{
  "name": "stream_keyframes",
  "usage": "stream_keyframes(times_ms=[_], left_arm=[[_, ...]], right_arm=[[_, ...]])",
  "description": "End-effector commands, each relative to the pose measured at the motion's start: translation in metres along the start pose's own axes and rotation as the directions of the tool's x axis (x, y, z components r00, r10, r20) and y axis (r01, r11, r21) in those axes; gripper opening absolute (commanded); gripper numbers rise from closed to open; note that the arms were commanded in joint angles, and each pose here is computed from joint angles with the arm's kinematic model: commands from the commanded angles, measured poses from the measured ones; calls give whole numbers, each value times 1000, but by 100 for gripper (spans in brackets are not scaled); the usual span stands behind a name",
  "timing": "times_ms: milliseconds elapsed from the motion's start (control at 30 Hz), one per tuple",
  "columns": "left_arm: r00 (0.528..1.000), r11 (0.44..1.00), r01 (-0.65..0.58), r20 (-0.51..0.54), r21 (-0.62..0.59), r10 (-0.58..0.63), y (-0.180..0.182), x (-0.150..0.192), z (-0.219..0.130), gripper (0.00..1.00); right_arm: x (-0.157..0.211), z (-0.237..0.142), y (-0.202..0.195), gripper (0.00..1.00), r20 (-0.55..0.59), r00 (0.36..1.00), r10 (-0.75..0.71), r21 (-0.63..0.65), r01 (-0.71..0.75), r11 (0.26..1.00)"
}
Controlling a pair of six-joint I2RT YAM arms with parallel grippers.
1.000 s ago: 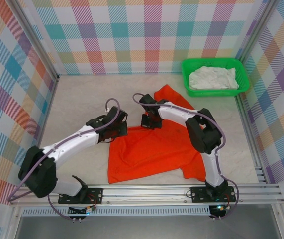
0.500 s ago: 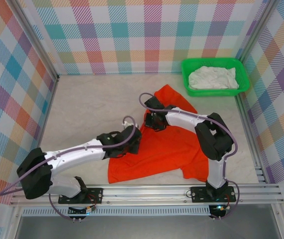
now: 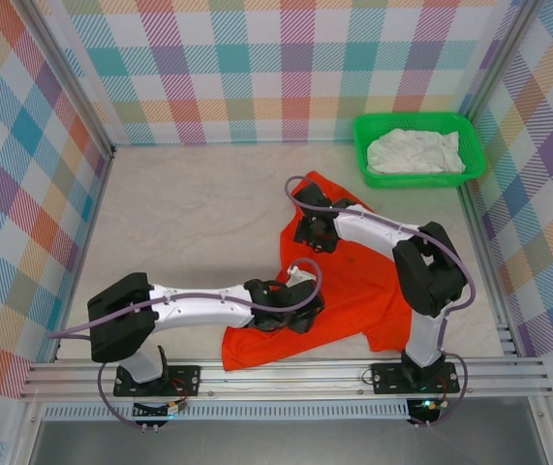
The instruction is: Fold and stack the t-shirts
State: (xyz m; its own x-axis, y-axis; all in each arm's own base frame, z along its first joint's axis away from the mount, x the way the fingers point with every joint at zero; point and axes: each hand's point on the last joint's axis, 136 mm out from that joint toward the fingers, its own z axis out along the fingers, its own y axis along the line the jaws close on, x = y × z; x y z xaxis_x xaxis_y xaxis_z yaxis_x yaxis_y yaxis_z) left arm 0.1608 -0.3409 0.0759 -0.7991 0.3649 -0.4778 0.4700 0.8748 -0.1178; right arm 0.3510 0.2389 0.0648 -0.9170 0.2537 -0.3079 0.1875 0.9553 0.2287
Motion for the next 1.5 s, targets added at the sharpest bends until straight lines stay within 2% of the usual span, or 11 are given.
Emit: stream_keyframes(times_ms=[0, 100, 333, 633, 700, 833, 967, 1100, 1200, 1400, 1467], left_arm=[[995, 1000, 23, 93, -3, -23, 2, -27, -38, 82], [990, 996, 38, 139, -85, -25, 24, -41, -67, 90], [959, 949, 231, 213, -214, -185, 112, -52, -125, 90], [915, 908, 372, 241, -194, -323, 158, -29, -130, 90], [918, 905, 373, 221, -204, -328, 159, -24, -122, 90], [925, 909, 364, 193, -204, -327, 154, -22, -107, 89], [926, 907, 362, 193, -217, -323, 154, -26, -101, 89], [924, 900, 375, 172, -224, -342, 157, -26, -90, 88], [927, 908, 372, 120, -192, -355, 150, -24, -70, 82], [943, 940, 331, -14, -81, -334, 117, -15, -11, 51], [941, 941, 331, -51, -70, -335, 111, -9, 7, 45]], right_arm=[[18, -16, 1, 55, -80, 994, -72, -26, 70, 997], [36, -24, 9, 54, -137, 981, -139, -58, 132, 990], [79, -28, 31, 60, -225, 938, -262, -38, 261, 965], [115, 0, 26, 60, -343, 894, -289, 64, 329, 942], [121, 7, 18, 52, -361, 889, -281, 98, 335, 937], [120, 11, 13, 24, -343, 899, -271, 123, 329, 936], [104, -3, 33, 4, -269, 914, -305, 54, 330, 942], [83, -23, 51, 0, -187, 927, -325, 1, 331, 944], [77, -28, 48, 0, -177, 933, -313, 1, 318, 948], [88, -13, 31, 0, -227, 937, -266, 4, 274, 962], [91, -9, 28, 0, -237, 936, -260, 9, 270, 963]])
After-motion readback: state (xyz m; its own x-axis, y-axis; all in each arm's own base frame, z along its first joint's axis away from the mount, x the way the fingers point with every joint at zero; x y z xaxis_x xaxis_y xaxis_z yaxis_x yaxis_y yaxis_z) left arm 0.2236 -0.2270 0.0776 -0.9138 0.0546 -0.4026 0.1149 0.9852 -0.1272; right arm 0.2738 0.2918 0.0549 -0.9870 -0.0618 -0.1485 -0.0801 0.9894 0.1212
